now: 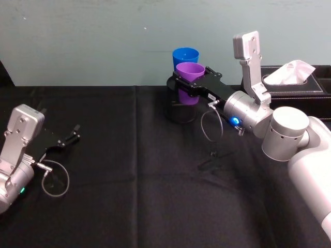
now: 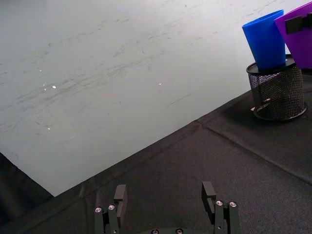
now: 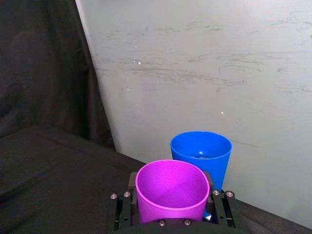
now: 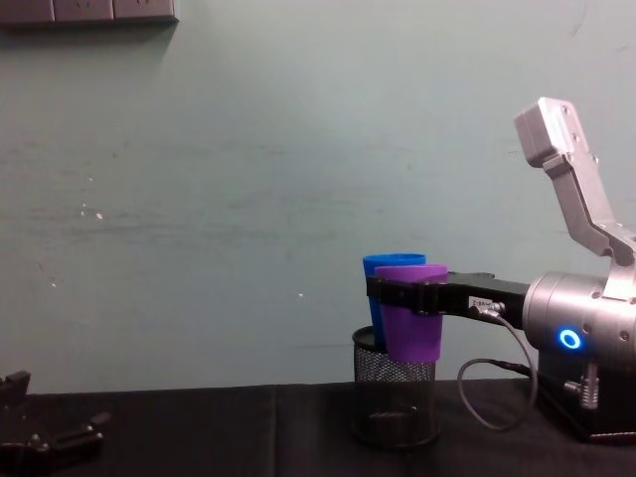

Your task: Pick up one cup with a gripper and tap it against the other cup.

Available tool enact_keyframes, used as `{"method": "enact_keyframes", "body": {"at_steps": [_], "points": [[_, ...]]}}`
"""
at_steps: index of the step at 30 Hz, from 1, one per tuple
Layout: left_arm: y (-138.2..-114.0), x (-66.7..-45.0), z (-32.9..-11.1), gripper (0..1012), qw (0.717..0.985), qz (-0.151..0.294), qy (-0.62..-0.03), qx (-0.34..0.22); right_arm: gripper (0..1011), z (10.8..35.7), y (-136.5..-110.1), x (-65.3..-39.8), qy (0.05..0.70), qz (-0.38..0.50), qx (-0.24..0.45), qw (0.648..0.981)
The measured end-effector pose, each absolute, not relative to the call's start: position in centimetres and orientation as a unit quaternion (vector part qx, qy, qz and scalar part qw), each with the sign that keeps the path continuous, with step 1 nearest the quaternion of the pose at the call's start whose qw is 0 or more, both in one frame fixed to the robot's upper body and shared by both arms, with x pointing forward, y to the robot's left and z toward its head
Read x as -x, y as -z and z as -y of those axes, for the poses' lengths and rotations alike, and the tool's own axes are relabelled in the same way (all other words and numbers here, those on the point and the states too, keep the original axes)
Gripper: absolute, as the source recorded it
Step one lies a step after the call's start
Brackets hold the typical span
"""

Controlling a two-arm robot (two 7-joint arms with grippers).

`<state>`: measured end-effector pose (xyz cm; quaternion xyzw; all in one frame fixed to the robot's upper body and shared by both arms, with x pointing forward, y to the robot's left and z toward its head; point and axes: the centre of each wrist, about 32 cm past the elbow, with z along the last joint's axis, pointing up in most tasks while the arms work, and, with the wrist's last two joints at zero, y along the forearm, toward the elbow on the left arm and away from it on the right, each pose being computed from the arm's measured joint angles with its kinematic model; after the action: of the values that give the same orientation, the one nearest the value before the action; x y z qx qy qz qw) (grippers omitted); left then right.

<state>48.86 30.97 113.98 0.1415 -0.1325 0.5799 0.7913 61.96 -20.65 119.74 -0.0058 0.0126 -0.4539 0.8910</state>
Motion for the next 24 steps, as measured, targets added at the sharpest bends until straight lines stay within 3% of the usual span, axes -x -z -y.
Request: {"method": "enact_keyframes", "body": {"at_steps": [24], "points": [[-113.97, -48.86, -30.97, 1000, 0.791, 0.132, -0.58, -0.142, 744, 20.66, -119.74, -61.96, 0.454, -0.013, 0.006, 0.891]]}}
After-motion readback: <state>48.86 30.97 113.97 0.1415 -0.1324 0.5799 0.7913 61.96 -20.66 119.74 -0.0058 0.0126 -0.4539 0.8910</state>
